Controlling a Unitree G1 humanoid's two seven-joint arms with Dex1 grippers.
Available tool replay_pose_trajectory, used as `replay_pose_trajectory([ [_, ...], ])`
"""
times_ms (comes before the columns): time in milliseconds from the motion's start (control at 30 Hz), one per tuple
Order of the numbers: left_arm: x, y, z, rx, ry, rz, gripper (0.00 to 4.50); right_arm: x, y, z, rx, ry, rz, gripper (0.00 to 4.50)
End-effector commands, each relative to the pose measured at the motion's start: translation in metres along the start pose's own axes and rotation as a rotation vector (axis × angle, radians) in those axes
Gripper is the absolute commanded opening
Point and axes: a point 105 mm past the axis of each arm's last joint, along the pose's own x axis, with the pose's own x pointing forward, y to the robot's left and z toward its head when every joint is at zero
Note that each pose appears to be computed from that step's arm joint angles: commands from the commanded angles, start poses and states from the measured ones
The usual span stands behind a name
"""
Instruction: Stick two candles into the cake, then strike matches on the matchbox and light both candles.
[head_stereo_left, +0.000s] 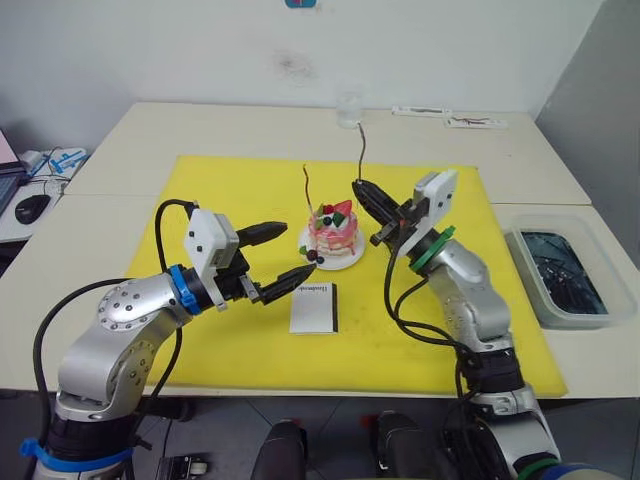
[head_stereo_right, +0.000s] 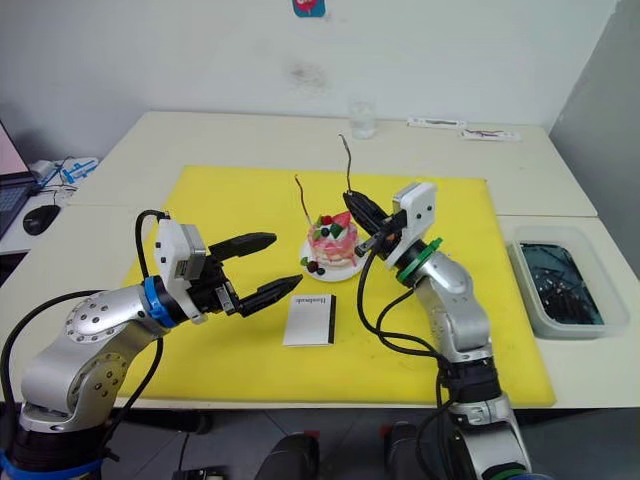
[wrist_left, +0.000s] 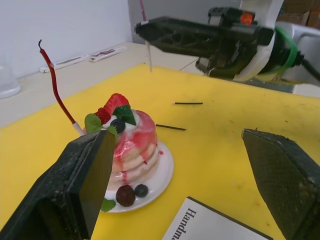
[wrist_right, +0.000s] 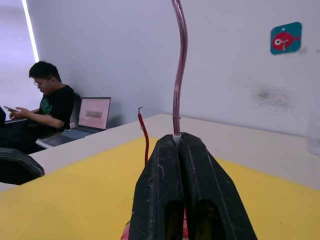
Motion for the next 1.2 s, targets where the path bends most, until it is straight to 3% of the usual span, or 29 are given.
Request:
replay_pose_trajectory([
  [33, 0.001, -0.004, 0.014, 0.046, -0.025, -0.021, 4.50, 0.003, 0.003, 0.003, -0.051, -0.058, 0.006, 0.03],
  [667, 0.002, -0.010, 0.013, 0.068, 0.005, -0.075, 4.50, 0.007, 0.000, -0.027, -0.045, -0.053, -0.070, 0.03],
  [1200, 0.002, -0.011, 0.010, 0.067, 0.015, -0.074, 4.50, 0.020, 0.004, -0.030, -0.036, -0.069, -0.061, 0.03],
])
